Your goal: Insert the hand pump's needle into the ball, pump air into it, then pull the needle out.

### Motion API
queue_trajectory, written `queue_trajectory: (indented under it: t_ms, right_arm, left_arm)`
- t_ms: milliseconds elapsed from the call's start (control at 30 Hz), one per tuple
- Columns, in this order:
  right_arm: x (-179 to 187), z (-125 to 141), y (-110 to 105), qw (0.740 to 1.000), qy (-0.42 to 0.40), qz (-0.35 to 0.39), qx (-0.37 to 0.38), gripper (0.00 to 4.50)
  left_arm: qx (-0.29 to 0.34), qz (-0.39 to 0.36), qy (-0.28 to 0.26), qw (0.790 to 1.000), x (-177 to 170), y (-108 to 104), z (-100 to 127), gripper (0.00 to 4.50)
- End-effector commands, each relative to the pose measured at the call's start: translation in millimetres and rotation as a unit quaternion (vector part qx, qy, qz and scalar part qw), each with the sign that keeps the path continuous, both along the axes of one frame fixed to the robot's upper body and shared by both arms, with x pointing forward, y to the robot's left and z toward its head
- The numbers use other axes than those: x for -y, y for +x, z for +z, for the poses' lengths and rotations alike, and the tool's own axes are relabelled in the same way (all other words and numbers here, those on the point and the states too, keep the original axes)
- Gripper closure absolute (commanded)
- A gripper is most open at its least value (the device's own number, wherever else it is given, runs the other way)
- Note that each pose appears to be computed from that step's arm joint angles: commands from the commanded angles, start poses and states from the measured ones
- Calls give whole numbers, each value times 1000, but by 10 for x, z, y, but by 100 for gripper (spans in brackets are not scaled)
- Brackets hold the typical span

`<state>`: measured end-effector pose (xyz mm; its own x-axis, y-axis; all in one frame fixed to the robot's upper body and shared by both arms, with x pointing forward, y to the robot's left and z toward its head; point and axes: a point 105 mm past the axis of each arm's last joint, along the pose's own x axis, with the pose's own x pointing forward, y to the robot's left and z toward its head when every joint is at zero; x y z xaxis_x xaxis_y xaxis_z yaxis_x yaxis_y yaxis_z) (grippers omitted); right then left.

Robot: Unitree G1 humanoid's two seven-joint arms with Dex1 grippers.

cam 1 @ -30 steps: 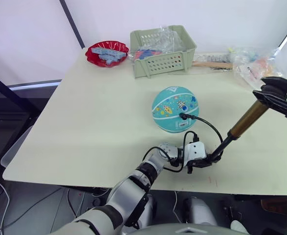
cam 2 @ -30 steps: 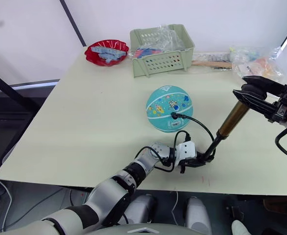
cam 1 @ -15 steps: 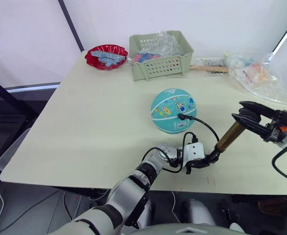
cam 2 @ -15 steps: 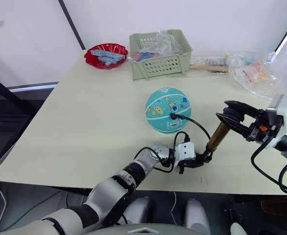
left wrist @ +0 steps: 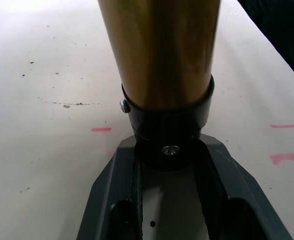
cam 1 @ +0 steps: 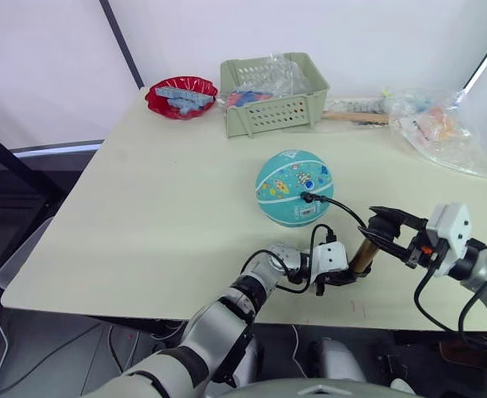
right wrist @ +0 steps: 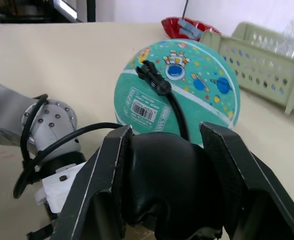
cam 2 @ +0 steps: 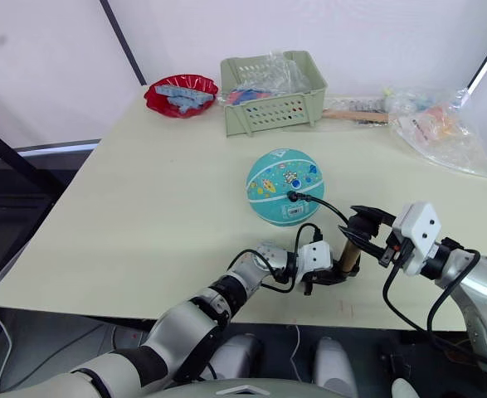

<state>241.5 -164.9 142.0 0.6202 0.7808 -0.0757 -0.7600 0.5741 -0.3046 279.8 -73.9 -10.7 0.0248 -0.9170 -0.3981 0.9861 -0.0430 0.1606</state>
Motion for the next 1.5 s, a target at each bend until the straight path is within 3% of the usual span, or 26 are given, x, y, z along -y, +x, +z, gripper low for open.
queue_trajectory:
  t_ms: [33, 600, 900, 1500]
  right_arm:
    - [28, -422, -132, 997, -36, -4, -62, 287]
    - [200, 947, -127, 998, 37, 3, 50, 287]
    - [399, 1473, -171, 995, 44, -8, 85, 287]
    - [417, 1738, -196, 993, 69, -6, 99, 287]
  left_arm:
    - [-29, 8, 56, 998, -122, -105, -295, 355]
    - [-23, -7, 78, 997, -159, -167, -381, 355]
    - [-23, -6, 82, 996, -171, -151, -380, 355]
    - [-29, -4, 81, 996, -188, -156, -388, 355]
